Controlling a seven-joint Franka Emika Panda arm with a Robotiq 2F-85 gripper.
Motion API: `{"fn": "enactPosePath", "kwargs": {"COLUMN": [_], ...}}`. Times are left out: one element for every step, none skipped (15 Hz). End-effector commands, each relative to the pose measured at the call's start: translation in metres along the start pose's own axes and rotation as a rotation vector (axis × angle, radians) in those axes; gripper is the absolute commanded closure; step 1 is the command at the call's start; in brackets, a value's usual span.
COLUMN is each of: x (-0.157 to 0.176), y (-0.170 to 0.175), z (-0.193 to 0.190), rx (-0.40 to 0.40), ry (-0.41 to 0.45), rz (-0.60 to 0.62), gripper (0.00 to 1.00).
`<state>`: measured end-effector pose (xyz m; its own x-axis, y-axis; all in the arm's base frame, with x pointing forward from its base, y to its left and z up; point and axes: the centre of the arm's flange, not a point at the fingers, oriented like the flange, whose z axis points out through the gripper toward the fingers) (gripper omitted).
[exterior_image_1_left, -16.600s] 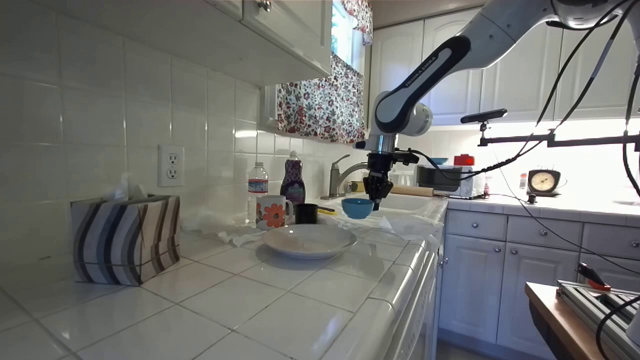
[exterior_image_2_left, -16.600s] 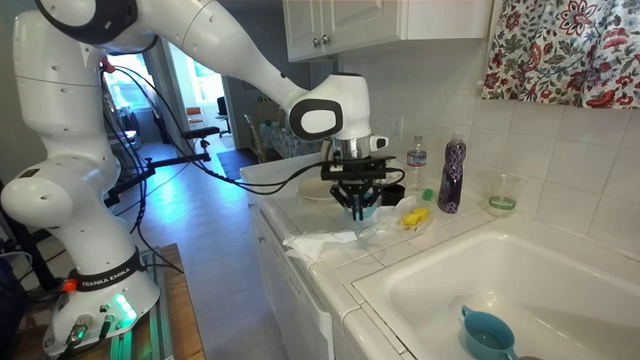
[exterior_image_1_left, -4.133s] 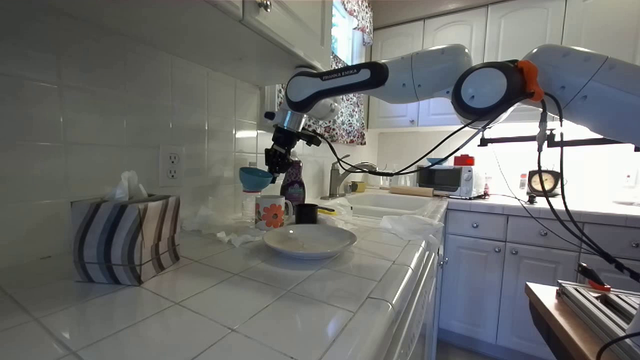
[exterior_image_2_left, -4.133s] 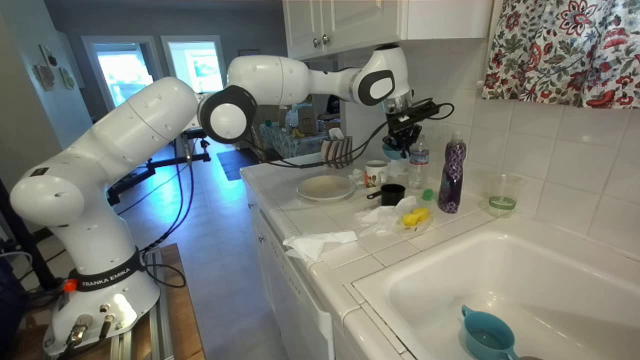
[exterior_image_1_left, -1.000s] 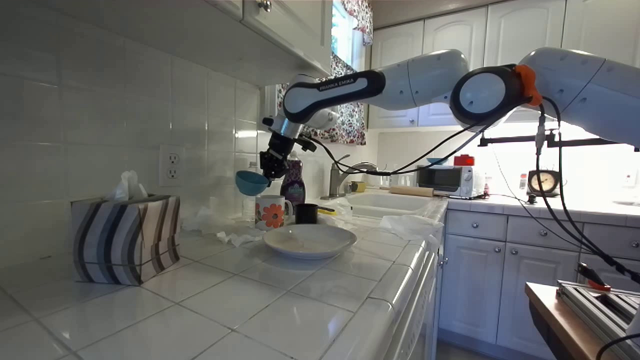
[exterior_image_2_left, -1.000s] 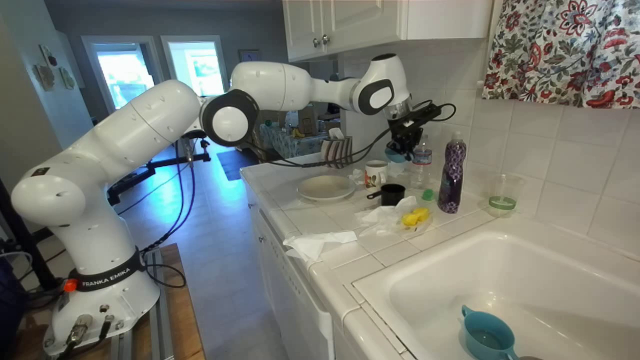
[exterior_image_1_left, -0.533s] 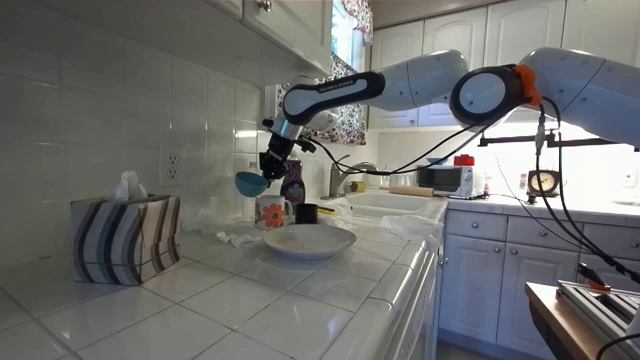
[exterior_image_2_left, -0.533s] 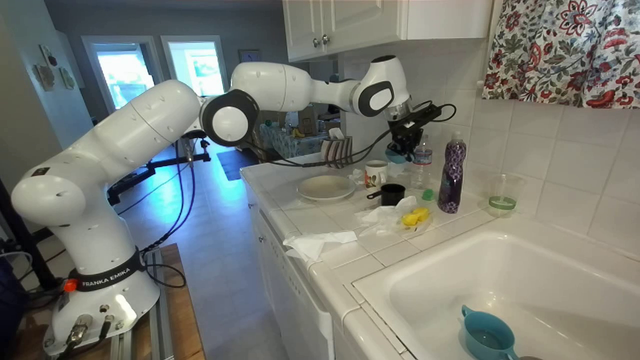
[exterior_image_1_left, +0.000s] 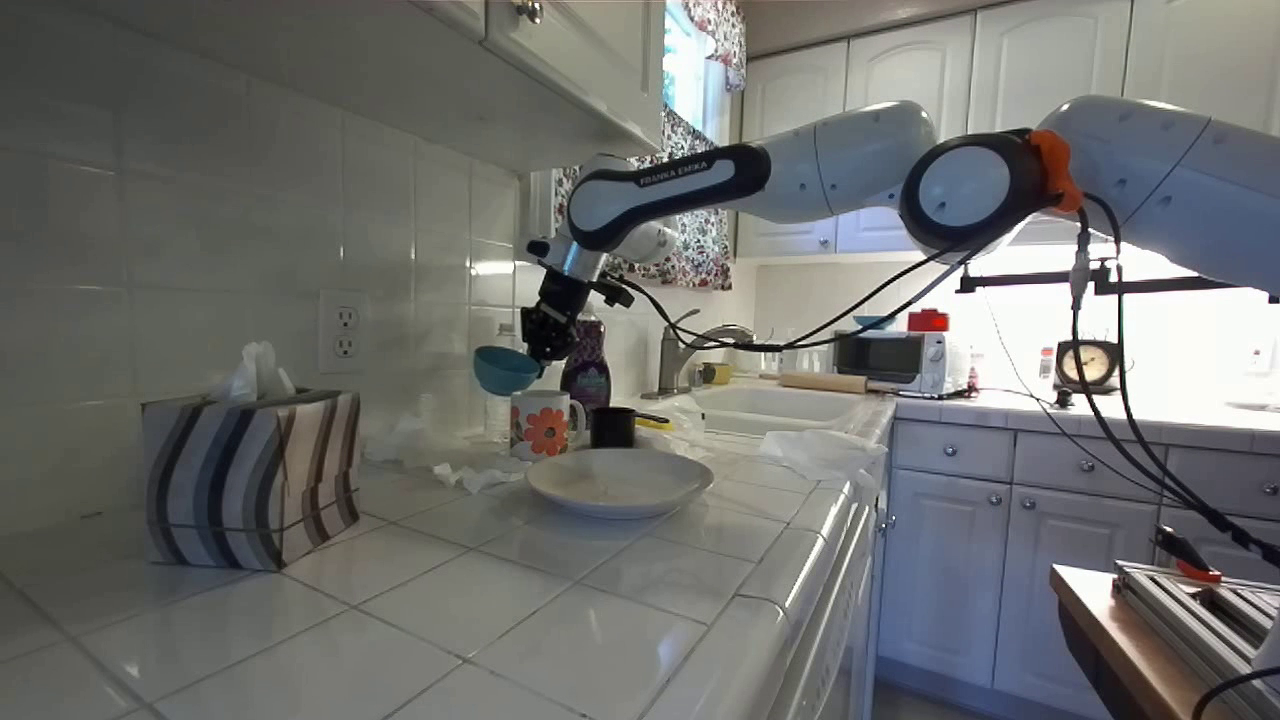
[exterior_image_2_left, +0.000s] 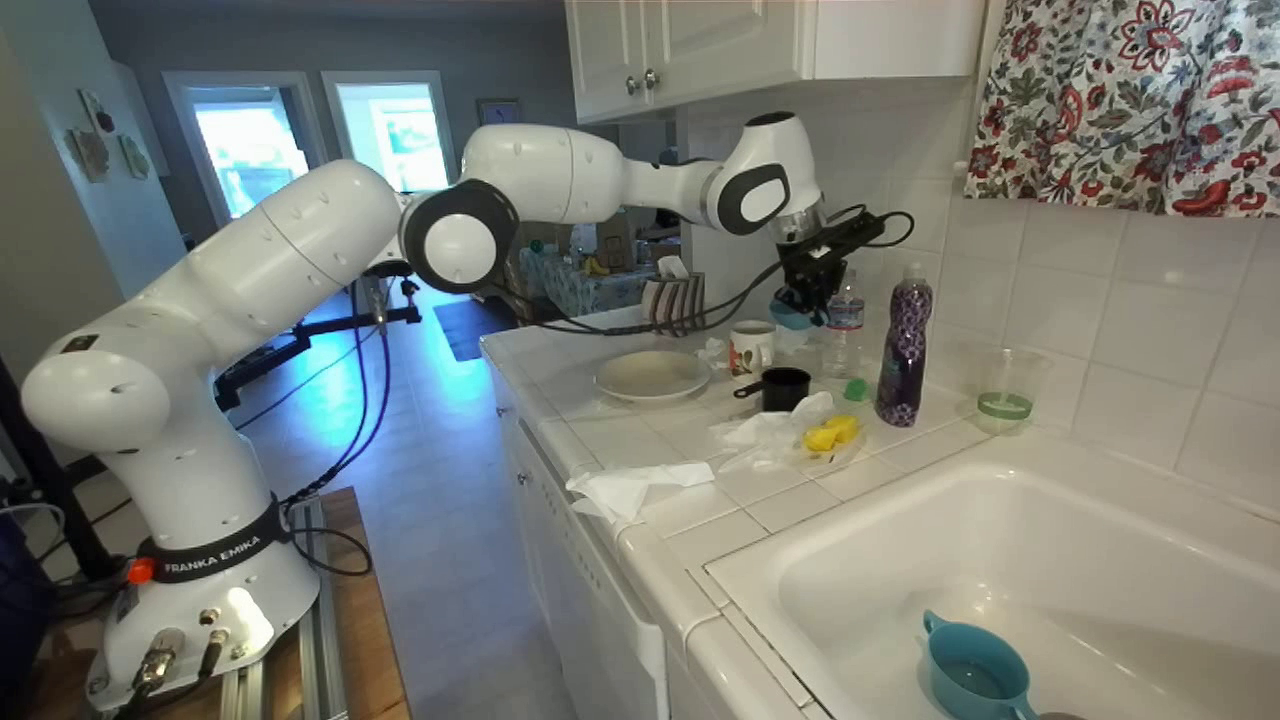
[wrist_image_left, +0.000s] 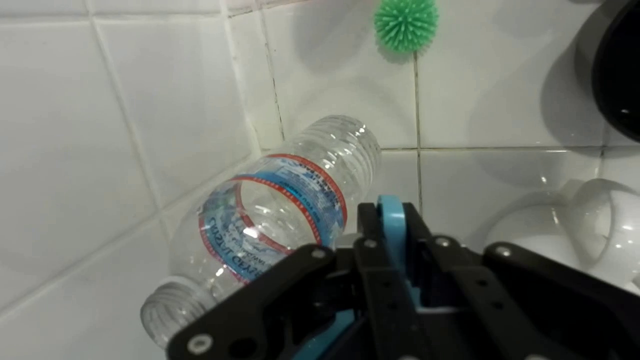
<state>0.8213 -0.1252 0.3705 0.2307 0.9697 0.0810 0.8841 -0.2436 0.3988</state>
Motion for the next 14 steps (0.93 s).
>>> {"fn": "enactPosePath", "kwargs": {"x": [-0.006,-0.001,-0.002,-0.002,-0.003,-0.002,-0.002,-0.002,-0.003,-0.003,-0.002,0.0,0.001,0.002], "y": [-0.014,-0.001,-0.001,-0.001,-0.001,-0.001,-0.001,-0.001,-0.001,-0.002,-0.003,-0.004,-0.005,-0.006], "z": [-0.014,0.001,0.001,0.001,0.001,0.001,0.001,0.001,0.001,0.002,0.002,0.002,0.002,0.0], "rx": [0.024,0.007,0.009,0.01,0.011,0.012,0.012,0.012,0.011,0.012,0.014,0.016,0.013,0.01], "ry": [0.025,0.002,0.002,0.003,0.003,0.003,0.003,0.003,0.003,0.004,0.004,0.005,0.001,0.003], "rz": [0.002,0.003,0.004,0.005,0.005,0.005,0.005,0.005,0.004,0.003,0.003,0.001,-0.001,-0.004], "gripper": [0.97,0.86,0.86,0.86,0.86,0.86,0.86,0.97,0.97,0.97,0.97,0.97,0.97,0.97]}}
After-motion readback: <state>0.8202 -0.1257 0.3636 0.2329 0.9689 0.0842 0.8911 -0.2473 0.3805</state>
